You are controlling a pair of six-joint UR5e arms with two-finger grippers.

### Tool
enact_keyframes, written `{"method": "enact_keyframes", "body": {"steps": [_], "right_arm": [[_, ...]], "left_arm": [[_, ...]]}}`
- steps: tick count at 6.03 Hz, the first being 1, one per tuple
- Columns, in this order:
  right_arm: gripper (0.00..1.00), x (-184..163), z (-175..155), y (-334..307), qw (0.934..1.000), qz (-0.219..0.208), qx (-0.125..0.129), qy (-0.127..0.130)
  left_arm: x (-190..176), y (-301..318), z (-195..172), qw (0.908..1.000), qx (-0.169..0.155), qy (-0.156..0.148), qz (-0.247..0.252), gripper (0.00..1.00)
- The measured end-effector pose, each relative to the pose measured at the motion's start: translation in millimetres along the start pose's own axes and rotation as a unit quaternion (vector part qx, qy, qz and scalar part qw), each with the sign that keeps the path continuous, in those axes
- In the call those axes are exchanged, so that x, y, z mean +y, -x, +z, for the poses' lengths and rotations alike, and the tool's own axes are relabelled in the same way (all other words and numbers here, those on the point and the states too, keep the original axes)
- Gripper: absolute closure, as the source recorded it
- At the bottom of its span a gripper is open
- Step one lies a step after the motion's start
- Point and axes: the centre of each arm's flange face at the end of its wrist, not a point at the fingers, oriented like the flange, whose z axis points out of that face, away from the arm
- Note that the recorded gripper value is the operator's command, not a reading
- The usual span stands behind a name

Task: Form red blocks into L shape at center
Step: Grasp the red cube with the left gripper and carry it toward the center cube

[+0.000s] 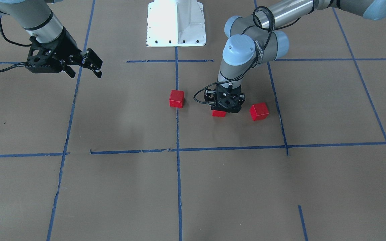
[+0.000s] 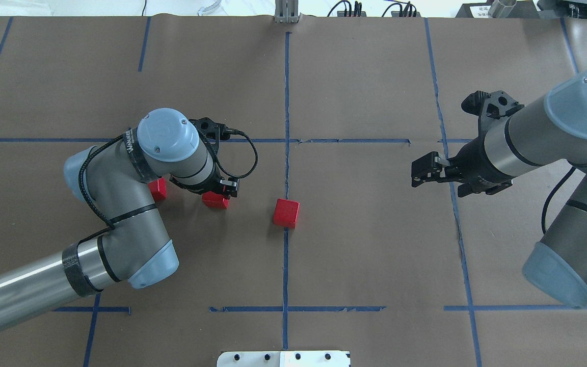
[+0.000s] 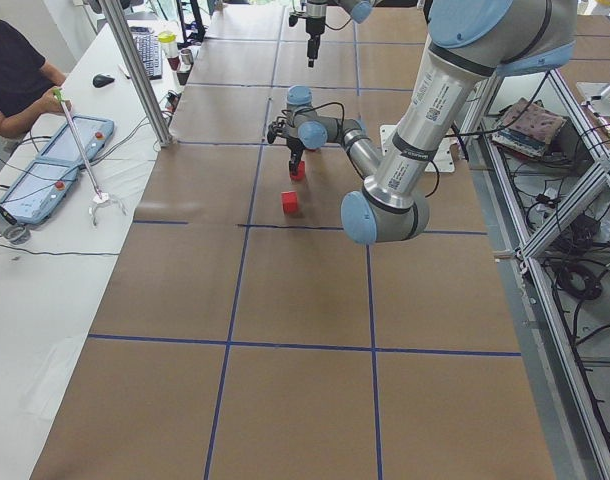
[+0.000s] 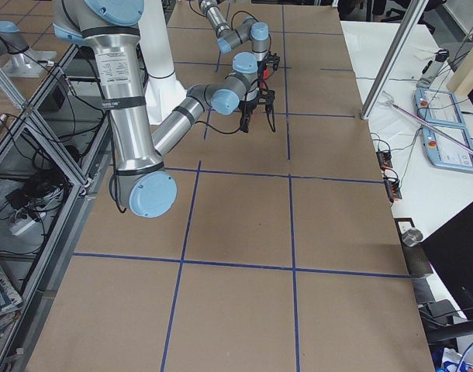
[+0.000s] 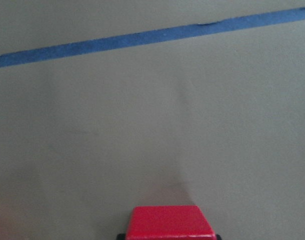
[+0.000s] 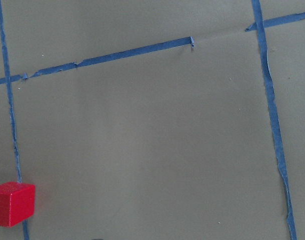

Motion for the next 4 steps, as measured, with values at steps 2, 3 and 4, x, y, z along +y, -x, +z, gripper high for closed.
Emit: {"method": "enact_keyframes", "body": {"steps": [2,3,4], "right_arm": [[0.00,-1.1,0.4,-1.2,1.0000,-0.002,0.001,0.000],[0.00,-1.5,1.8,-2.8,1.0000,-0.007,0.003,0.000],[0.00,-1.5,3.0,-3.9,1.0000,-0.008,0.004,0.001]], "left_arm": [[-24.1,-48.8,-10.9,0.9997,0.009,-0.015,-0.017,1.00],[-30.6,-69.4,-12.1,0.9995,0.008,-0.022,-0.020,1.00],[-32.6,-90.8,-9.0,0.9992,0.006,-0.028,-0.027,1.00]]}}
